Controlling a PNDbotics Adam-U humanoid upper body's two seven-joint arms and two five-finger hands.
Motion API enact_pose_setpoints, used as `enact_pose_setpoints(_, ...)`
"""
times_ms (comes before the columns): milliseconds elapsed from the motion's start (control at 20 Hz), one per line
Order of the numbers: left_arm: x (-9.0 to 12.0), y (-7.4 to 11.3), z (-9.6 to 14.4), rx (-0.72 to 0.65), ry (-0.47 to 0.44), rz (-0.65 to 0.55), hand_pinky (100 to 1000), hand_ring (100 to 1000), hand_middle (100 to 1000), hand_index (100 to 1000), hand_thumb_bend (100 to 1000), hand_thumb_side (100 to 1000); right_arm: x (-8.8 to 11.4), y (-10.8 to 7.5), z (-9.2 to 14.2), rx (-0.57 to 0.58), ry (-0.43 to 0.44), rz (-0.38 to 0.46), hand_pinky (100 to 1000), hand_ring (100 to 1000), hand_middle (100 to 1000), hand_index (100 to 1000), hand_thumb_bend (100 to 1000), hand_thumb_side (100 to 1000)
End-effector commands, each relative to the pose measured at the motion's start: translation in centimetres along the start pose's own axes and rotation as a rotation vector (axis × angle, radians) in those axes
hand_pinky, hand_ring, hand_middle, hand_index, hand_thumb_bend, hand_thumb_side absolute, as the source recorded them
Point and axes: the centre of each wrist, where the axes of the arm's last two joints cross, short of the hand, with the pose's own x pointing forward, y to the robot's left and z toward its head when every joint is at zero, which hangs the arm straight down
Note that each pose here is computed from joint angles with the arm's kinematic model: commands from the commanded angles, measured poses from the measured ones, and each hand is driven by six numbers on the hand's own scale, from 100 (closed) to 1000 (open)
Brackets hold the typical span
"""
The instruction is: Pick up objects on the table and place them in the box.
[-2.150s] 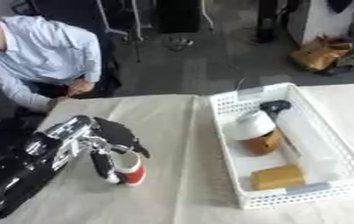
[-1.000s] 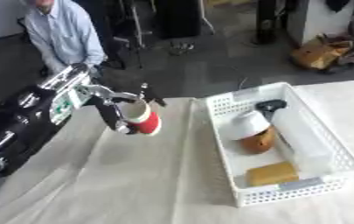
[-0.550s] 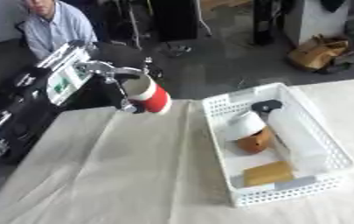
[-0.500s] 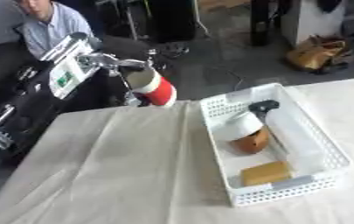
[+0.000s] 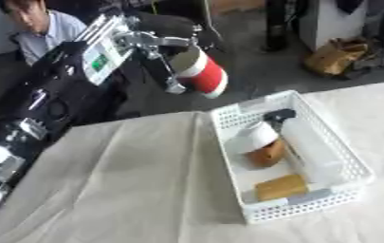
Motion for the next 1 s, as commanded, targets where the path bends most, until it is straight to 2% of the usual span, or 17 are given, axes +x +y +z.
enact_pose_setpoints(50,-0.1,1.5,-0.3,-0.328,-0.258,-0.253,223,432,481,626,153,161,0.6,0.1,-1.3,-0.033,-0.034,-0.042,714,788,624,609,100,693)
enact_pose_setpoints(300,0.4,1.8,-2.2,-0.329,-0.274,-0.254,223,431,480,626,147,163,0.8,0.3,-1.3,-0.039,-0.024,-0.074,713,788,623,609,100,681)
enact_pose_setpoints(600,0.4,0.7,-4.3,-0.36,-0.271,-0.221,217,428,479,624,121,195,1.1,0.5,-1.2,-0.046,-0.009,-0.109,713,788,623,608,100,673)
enact_pose_setpoints(1000,-1.0,-2.5,-5.6,-0.475,-0.186,-0.151,230,432,478,626,173,225,1.3,0.7,-1.1,-0.057,0.007,-0.144,713,787,622,609,100,667)
